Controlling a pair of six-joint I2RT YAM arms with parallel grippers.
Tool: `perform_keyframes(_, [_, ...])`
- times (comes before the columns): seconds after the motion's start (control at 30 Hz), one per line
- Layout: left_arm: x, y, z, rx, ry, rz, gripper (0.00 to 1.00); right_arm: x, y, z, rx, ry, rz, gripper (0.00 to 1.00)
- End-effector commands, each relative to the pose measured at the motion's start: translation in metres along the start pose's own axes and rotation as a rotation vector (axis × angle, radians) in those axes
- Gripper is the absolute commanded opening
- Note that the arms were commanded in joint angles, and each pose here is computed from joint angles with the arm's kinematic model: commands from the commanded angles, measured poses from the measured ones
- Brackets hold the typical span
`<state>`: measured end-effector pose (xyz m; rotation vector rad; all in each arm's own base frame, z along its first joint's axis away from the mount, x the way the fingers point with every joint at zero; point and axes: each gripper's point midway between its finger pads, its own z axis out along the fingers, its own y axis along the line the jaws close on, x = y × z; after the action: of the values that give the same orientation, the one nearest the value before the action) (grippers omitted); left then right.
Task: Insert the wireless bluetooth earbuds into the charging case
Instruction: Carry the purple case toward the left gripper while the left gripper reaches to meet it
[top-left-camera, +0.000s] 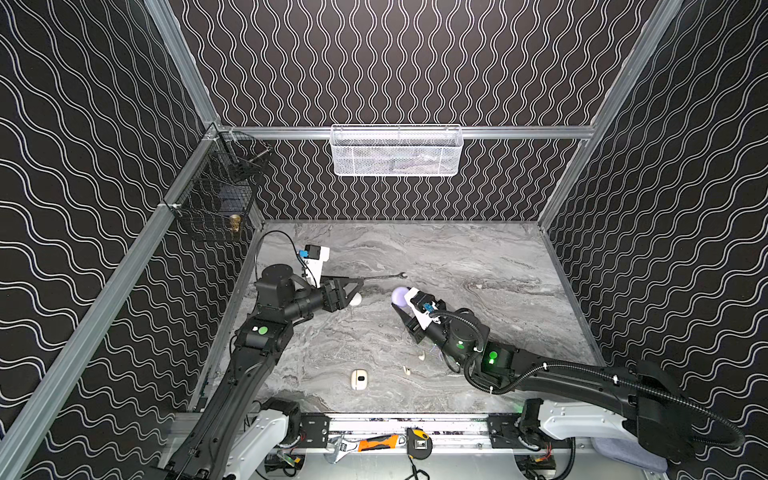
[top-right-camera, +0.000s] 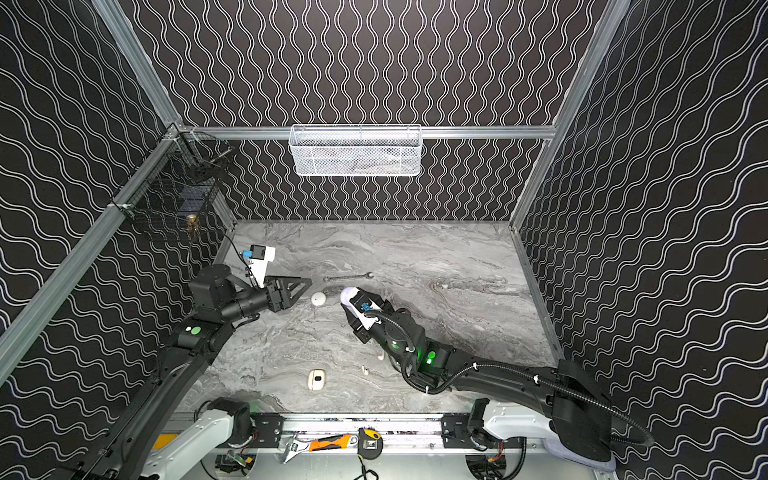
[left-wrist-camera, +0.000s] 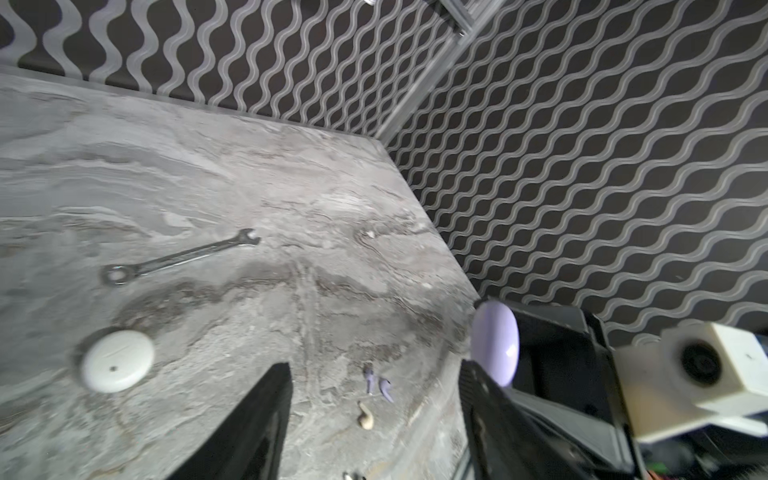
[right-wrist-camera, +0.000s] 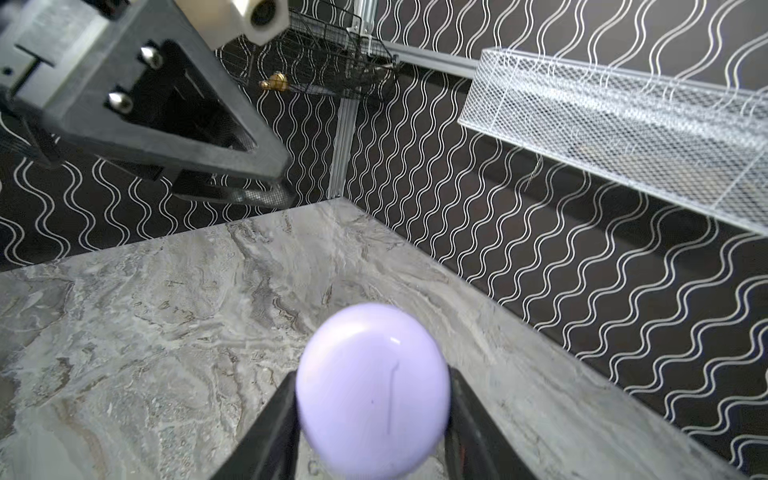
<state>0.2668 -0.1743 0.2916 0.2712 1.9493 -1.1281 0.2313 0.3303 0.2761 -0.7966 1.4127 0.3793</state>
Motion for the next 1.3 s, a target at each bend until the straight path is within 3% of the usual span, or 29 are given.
perform_keyframes(0.0, [0.012, -0.032, 0.002, 0.134, 0.055, 0.035, 0.63, -0.021, 0.001, 0.001, -0.005, -0.086, -0.097, 0.26])
perform_keyframes(0.3, [0.033, -0.079, 0.009, 0.178, 0.120, 0.161, 0.60, -0.030, 0.010, -0.009, -0.083, -0.111, -0.125, 0.26])
perform_keyframes(0.97, [0.051, -0.089, 0.014, 0.149, 0.218, 0.235, 0.45, -0.042, 0.026, -0.008, -0.128, -0.149, -0.148, 0.26])
perform_keyframes(1.27, [0.052, -0.096, 0.013, 0.178, 0.230, 0.240, 0.32, -0.041, 0.033, -0.009, -0.146, -0.150, -0.149, 0.27])
